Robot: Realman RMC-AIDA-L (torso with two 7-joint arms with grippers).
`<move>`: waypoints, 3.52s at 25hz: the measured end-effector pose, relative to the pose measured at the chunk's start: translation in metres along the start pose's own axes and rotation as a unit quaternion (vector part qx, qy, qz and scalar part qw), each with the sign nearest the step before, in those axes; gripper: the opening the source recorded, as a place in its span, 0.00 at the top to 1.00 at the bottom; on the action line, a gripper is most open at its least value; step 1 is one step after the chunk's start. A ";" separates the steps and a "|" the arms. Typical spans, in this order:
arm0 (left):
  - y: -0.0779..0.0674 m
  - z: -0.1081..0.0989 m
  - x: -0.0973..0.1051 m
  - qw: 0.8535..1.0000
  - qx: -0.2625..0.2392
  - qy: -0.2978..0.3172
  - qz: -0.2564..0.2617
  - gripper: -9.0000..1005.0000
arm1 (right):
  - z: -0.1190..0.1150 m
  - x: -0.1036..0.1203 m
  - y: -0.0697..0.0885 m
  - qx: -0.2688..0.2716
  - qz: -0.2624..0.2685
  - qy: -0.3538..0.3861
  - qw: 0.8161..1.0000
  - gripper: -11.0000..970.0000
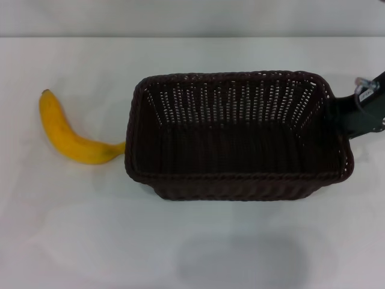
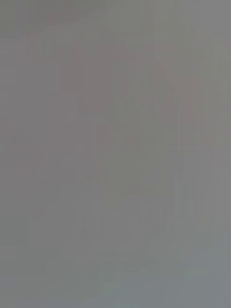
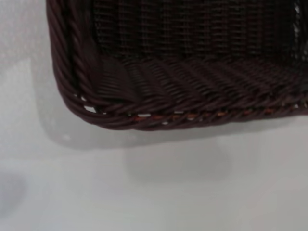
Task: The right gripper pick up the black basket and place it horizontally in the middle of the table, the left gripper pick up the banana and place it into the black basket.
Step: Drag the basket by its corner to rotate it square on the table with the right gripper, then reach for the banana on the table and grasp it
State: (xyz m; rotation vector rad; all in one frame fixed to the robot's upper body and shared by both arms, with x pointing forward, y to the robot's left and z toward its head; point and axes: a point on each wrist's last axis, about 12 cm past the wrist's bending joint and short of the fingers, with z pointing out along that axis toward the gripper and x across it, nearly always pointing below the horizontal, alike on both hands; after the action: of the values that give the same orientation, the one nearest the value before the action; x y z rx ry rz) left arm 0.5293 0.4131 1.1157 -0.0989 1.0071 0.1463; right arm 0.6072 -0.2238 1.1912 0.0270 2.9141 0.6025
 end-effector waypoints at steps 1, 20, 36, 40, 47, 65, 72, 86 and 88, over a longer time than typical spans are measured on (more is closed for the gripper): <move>0.000 0.000 0.000 1.000 0.000 0.000 0.000 0.21 | -0.002 0.000 -0.001 -0.007 0.003 -0.004 1.000 0.82; 0.000 -0.014 0.013 0.998 -0.004 0.059 -0.021 0.22 | -0.065 0.022 -0.034 0.007 -0.017 -0.106 0.994 0.31; 0.016 0.019 -0.009 0.903 0.107 0.316 -0.269 0.24 | -0.038 0.041 -0.156 -0.108 -0.199 -0.445 0.866 0.28; 0.019 0.035 -0.020 0.856 0.095 0.397 -0.317 0.24 | -0.004 0.055 -0.184 -0.086 -0.201 -0.509 0.833 0.28; 0.020 0.068 -0.038 0.754 0.077 0.545 -0.358 0.24 | 0.029 0.075 -0.197 -0.001 -0.254 -0.557 0.791 0.28; -0.064 0.125 -0.025 0.552 0.055 0.813 -0.174 0.26 | 0.043 0.082 -0.194 0.092 -0.298 -0.609 0.729 0.28; -0.098 0.107 0.007 0.529 0.065 0.826 -0.183 0.26 | 0.049 0.084 -0.193 0.099 -0.305 -0.604 0.729 0.28; -0.099 0.090 0.034 0.551 0.019 0.810 -0.200 0.27 | 0.056 0.089 -0.192 0.110 -0.314 -0.596 0.731 0.28; -0.102 0.089 0.037 0.556 0.018 0.805 -0.206 0.27 | 0.057 0.090 -0.192 0.111 -0.315 -0.595 0.731 0.28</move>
State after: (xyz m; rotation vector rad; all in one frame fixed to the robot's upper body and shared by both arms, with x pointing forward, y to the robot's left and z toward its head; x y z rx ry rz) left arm 0.6400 0.3287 1.1327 -0.4887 2.8216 -0.5500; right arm 0.5311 -0.3738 1.0498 -0.3822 1.5333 0.0166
